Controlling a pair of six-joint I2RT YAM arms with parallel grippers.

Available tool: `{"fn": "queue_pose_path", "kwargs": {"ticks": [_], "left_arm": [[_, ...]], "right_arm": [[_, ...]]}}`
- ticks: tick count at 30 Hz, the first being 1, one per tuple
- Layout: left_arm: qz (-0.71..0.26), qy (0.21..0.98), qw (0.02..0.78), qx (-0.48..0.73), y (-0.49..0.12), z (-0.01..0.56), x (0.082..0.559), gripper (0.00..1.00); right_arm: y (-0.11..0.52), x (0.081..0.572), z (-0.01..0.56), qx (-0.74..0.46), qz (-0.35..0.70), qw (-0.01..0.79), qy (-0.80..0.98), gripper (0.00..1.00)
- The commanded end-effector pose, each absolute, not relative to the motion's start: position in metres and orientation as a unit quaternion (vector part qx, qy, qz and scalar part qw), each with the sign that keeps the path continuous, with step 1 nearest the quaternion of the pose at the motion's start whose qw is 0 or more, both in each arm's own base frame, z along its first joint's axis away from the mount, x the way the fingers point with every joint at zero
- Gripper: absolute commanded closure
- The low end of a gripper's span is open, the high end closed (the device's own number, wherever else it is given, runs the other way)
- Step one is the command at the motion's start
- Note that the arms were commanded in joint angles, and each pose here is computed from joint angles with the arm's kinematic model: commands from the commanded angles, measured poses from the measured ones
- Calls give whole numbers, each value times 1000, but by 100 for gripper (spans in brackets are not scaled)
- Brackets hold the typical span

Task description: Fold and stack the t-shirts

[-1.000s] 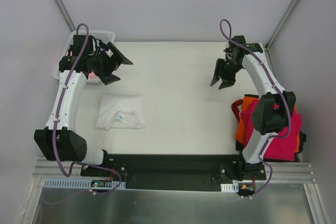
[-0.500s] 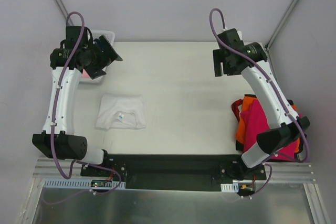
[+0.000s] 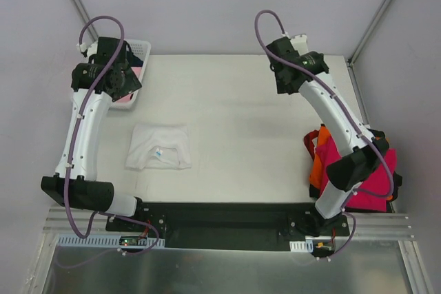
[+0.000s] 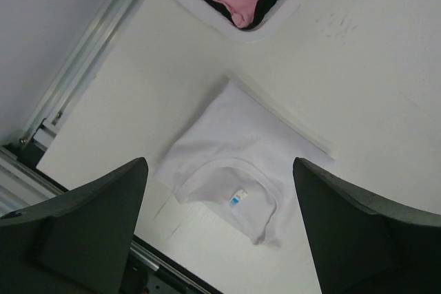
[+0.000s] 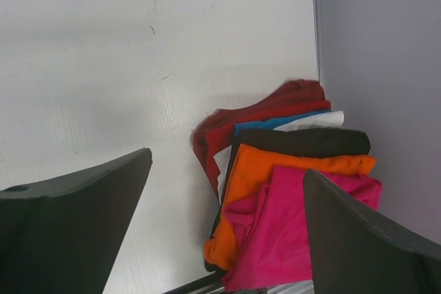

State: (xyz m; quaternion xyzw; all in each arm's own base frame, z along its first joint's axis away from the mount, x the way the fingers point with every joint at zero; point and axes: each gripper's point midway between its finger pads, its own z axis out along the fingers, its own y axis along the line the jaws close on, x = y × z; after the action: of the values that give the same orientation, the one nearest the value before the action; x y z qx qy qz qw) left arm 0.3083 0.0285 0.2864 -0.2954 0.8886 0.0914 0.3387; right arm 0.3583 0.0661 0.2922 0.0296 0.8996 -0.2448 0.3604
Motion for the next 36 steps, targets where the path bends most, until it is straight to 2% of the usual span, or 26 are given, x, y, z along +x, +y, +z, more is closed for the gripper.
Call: {"fn": "queue_pose_path", "kwargs": {"ticks": [1,5,9,13,16,21,24,28,33,36], "left_arm": [[182,851,401,-285,49,326,308,12],[160,829,440,-305,44,341,322,12],[151,803,492,-301,41,372,335,10],[156,770,552,-279,33,431,349,10],[140,732,609,-270,25,476,356,1],[115,717,649,-227,17,513,352,1],[112,693,679,-216,24,545,328,1],[116,666,704,-217,37,561,299,1],[114,627,729,-249,55,543,260,1],[145,581,732,-324,82,537,231,1]], "right_arm": [[69,358,344,-18,-290,461,838,4],[70,359,337,17,-272,488,829,4],[75,366,321,5,-289,458,841,4],[73,370,319,-12,-332,426,841,4],[74,375,324,-11,-334,436,835,4],[79,380,324,-15,-326,440,837,4],[81,380,324,-11,-312,446,839,4],[86,383,314,-19,-305,439,845,4],[90,383,308,-18,-292,436,851,4],[97,381,304,-17,-268,433,861,4]]}}
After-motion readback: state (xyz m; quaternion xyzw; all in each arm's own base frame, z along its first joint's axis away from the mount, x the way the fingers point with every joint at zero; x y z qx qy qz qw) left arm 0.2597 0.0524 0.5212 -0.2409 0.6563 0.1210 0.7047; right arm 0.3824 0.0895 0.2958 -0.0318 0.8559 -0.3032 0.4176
